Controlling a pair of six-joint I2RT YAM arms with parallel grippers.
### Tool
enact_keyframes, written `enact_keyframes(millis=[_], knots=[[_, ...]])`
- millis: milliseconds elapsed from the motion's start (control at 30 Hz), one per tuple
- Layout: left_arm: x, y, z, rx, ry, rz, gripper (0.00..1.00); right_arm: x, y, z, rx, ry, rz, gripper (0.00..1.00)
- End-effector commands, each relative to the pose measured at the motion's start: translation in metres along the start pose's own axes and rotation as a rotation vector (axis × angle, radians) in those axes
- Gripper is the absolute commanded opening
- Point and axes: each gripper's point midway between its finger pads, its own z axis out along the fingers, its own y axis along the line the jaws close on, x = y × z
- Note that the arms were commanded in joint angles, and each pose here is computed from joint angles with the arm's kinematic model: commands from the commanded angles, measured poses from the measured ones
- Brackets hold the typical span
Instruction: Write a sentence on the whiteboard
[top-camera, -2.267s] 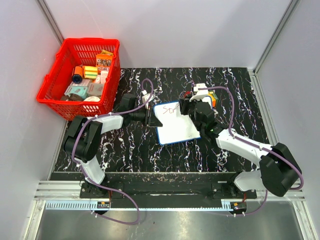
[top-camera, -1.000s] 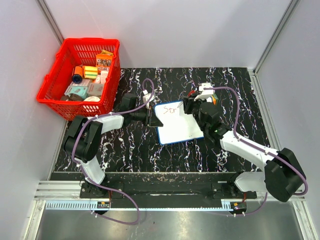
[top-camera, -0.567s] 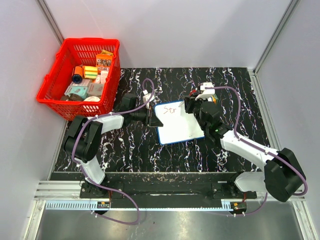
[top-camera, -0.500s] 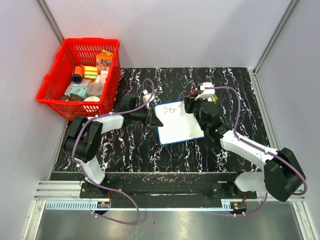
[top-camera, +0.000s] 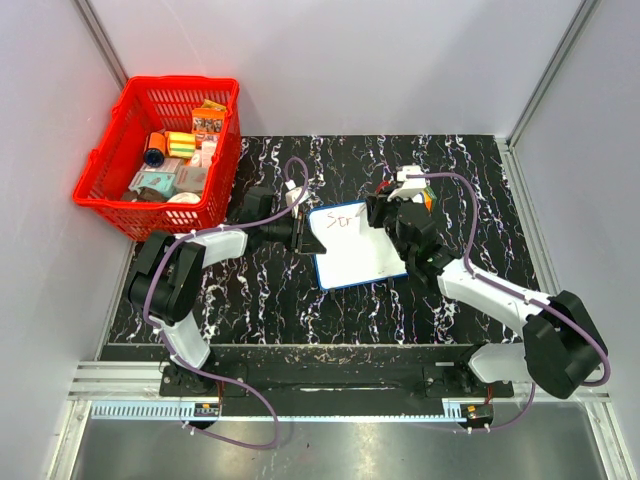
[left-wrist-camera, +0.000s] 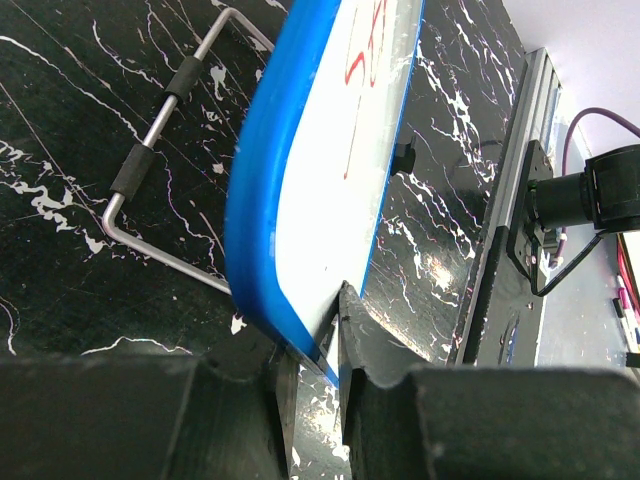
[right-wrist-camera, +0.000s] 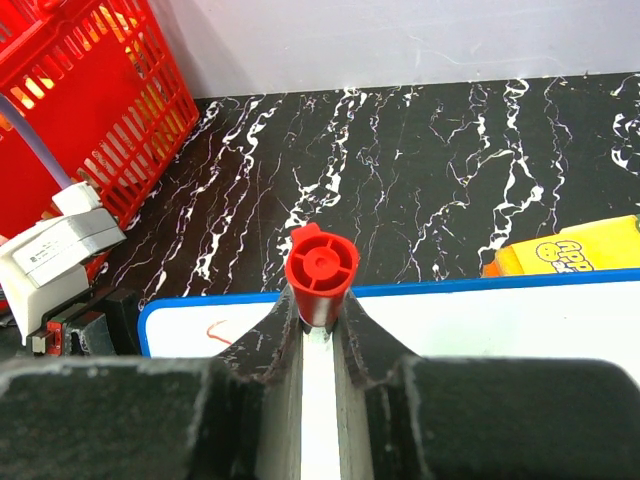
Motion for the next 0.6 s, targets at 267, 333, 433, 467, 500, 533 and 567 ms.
enact_keyframes(millis=[267, 333, 433, 467, 500, 533, 567], knots=[[0.01, 0.028, 0.003, -0.127, 0.023, 0.087, 0.0, -0.003, 0.009, 0.001, -0.049, -0.001, 0.015, 0.0], [0.01, 0.028, 0.003, -0.129, 0.024, 0.086, 0.0, -0.001, 0.009, 0.0, -0.051, 0.004, 0.016, 0.0], [0.01, 0.027, 0.003, -0.128, 0.025, 0.088, 0.0, 0.001, 0.007, -0.003, -0.051, 0.014, 0.014, 0.0], [0.01, 0.027, 0.003, -0.126, 0.025, 0.088, 0.0, 0.002, 0.006, -0.004, -0.048, 0.019, 0.012, 0.0], [0.01, 0.028, 0.003, -0.129, 0.024, 0.087, 0.0, 0.003, 0.006, -0.005, -0.046, 0.018, 0.013, 0.0], [0.01, 0.027, 0.003, -0.128, 0.024, 0.089, 0.0, 0.002, 0.005, -0.005, -0.044, 0.016, 0.014, 0.0], [0.01, 0.027, 0.003, -0.128, 0.025, 0.086, 0.0, 0.004, 0.004, -0.006, -0.042, 0.02, 0.011, 0.0]])
